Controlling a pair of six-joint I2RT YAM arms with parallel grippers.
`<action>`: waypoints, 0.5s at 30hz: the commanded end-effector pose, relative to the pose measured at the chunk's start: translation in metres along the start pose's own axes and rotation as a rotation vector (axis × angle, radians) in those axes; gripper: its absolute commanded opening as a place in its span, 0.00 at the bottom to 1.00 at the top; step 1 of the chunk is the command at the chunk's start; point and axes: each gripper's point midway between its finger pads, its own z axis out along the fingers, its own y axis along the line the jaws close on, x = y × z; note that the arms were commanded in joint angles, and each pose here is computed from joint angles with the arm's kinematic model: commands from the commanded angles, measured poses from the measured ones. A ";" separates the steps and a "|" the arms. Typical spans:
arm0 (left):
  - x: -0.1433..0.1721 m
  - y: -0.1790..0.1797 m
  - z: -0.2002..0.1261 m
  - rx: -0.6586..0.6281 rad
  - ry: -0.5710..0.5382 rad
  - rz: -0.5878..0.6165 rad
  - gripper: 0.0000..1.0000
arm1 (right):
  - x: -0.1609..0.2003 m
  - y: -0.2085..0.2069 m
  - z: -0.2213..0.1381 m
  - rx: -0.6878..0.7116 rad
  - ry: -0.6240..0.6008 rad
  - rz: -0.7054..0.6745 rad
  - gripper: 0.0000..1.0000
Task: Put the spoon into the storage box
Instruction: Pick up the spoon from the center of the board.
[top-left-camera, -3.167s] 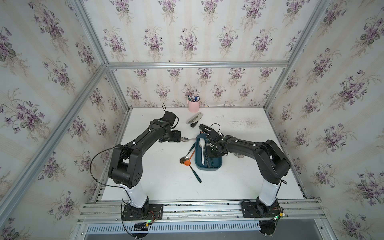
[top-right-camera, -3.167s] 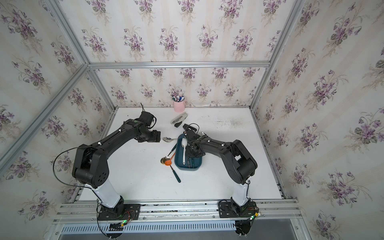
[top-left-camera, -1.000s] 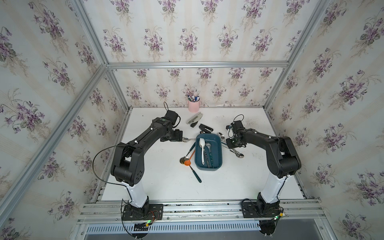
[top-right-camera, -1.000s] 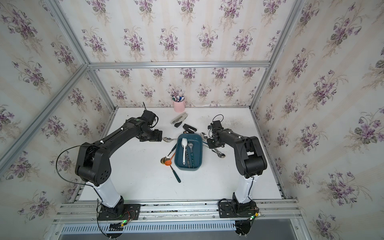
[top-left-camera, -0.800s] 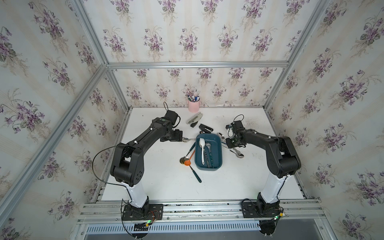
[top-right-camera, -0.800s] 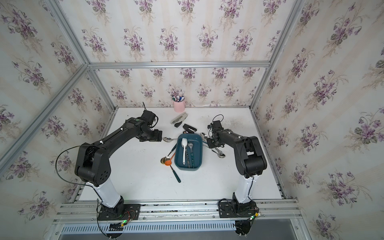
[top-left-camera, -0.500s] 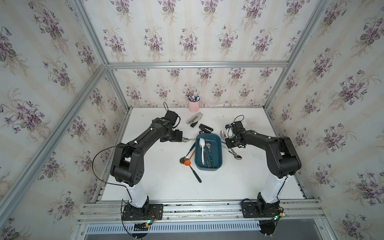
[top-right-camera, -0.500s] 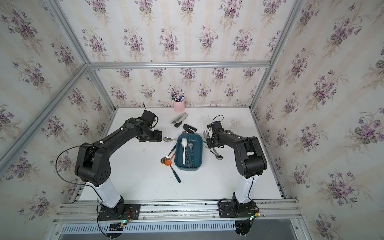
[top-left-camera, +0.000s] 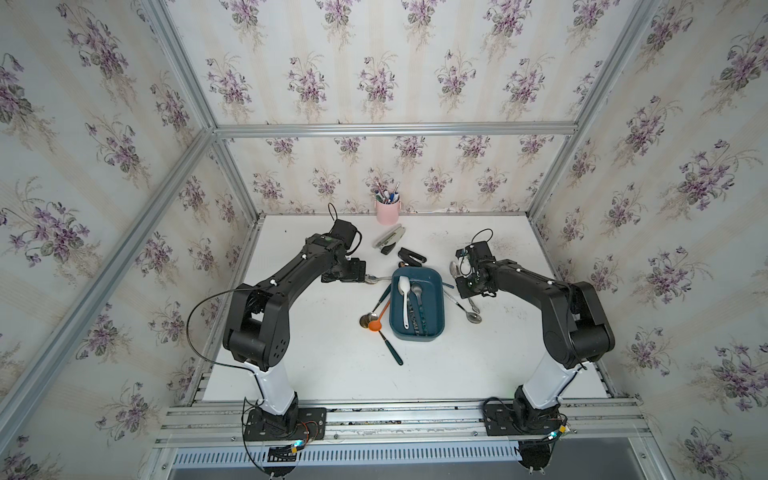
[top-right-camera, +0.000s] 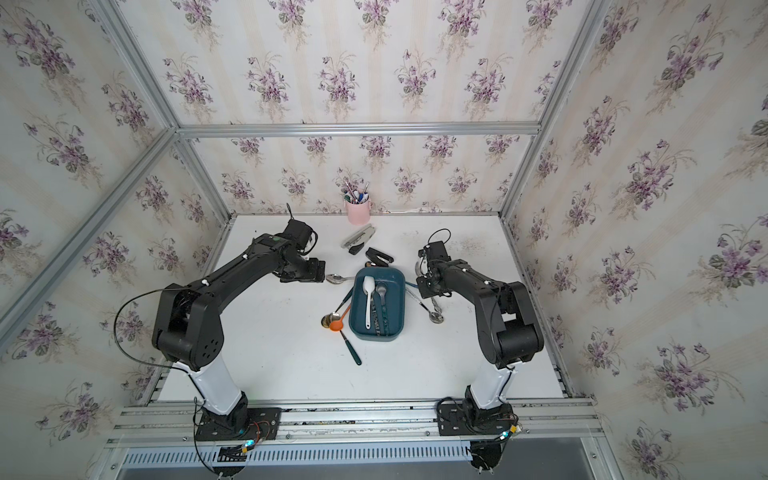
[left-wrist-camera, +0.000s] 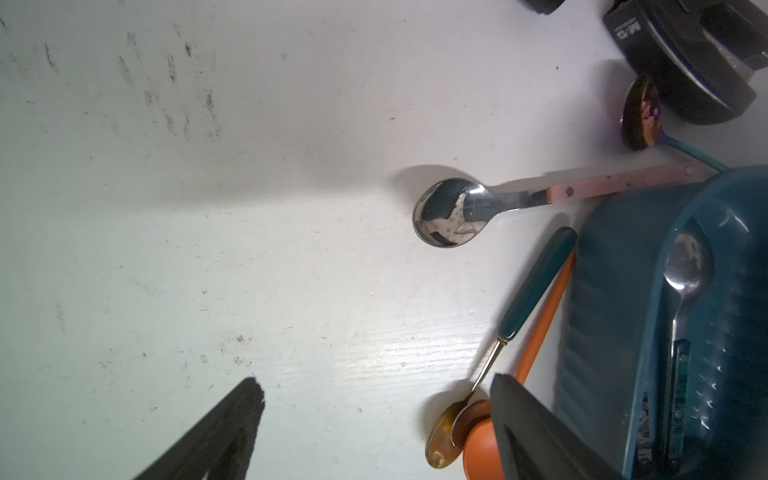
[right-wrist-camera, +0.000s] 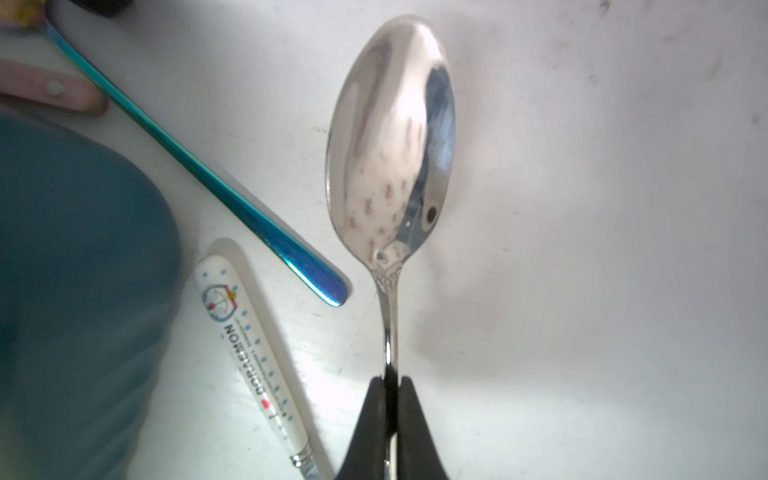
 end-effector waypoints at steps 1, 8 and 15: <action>-0.003 -0.001 -0.001 0.004 -0.003 0.003 0.89 | -0.008 -0.007 -0.017 0.038 -0.016 0.008 0.05; -0.002 -0.001 0.001 0.003 -0.001 0.003 0.89 | -0.030 0.011 -0.062 0.005 -0.077 0.069 0.05; -0.003 -0.003 0.002 0.010 0.000 0.005 0.89 | -0.042 0.055 -0.096 -0.076 -0.115 0.123 0.05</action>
